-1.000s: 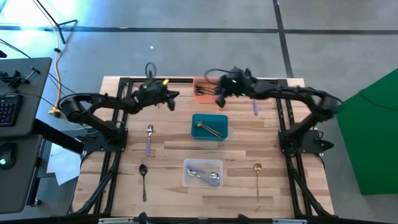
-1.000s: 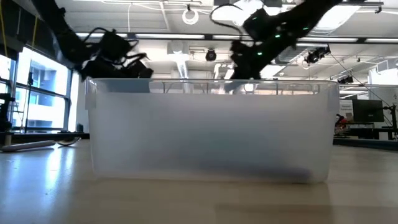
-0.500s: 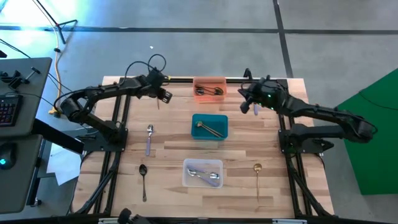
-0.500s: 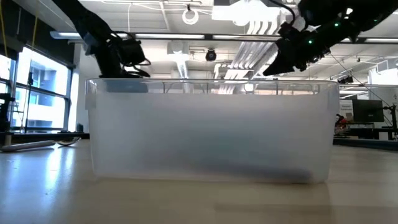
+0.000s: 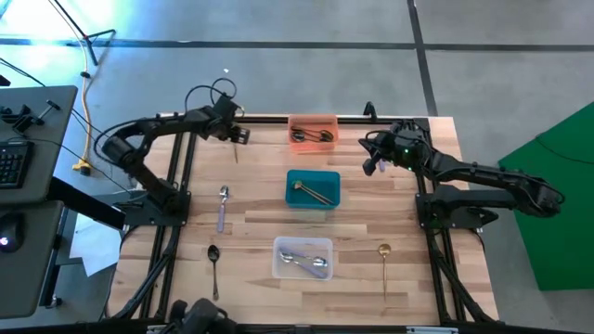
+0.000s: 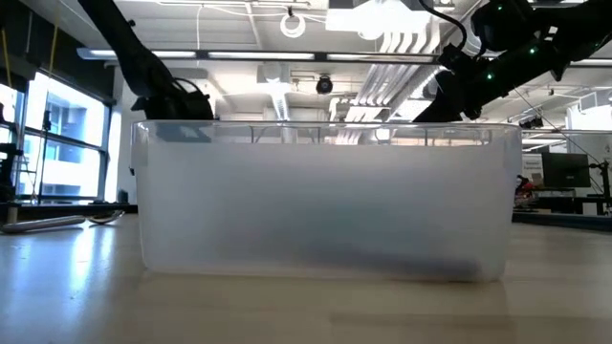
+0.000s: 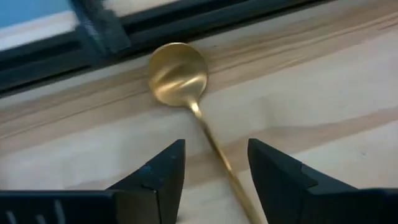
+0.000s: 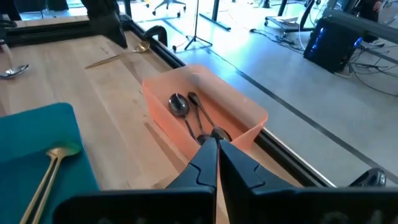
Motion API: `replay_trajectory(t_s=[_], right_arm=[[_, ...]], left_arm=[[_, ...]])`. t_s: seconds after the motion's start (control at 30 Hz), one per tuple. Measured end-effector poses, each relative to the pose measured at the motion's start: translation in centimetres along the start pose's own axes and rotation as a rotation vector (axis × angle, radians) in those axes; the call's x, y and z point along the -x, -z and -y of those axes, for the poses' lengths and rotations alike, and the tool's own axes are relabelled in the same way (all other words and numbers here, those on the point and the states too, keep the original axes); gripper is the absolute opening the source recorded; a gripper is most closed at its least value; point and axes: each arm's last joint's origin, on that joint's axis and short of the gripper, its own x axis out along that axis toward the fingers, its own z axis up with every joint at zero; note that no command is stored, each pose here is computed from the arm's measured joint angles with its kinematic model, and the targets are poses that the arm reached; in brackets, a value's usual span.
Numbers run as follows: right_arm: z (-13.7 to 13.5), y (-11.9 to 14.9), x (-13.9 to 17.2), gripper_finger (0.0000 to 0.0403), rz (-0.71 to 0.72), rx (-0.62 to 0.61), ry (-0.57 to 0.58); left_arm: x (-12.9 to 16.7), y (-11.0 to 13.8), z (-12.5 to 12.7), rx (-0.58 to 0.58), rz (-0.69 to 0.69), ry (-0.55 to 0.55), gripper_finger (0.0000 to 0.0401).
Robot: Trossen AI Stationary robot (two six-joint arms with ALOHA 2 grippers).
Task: Sort silverware by color (type)
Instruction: Put the gold spoon into the dark green bin
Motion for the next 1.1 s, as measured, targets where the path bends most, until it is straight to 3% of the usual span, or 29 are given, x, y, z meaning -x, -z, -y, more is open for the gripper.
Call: replay_trajectory(t_s=[0.23, 0.53, 0.67, 0.83, 1.1], right_arm=[[0.0, 0.0, 0.0, 0.0000, 0.000, -0.006, -0.001], [0.0, 0.0, 0.0, 0.0000, -0.003, -0.008, -0.001], [0.0, 0.1, 0.0, 0.0000, -0.007, -0.007, -0.001], [0.0, 0.1, 0.0, 0.0000, -0.007, -0.008, -0.001], [0.0, 0.0, 0.0, 0.0000, -0.007, -0.008, -0.001]], left_arm=[[-2.2, -0.4, 0.2, -0.014, -0.004, -0.008, 0.0144], [-2.7, -0.2, 0.3, -0.099, -0.072, -0.010, 0.0039], [-2.5, 0.1, 0.7, -0.219, -0.097, -0.010, 0.0011], [-1.1, 0.9, 1.7, -0.377, -0.126, 0.028, 0.0004], [4.2, 1.2, 3.7, -0.452, -0.006, 0.111, 0.0002]])
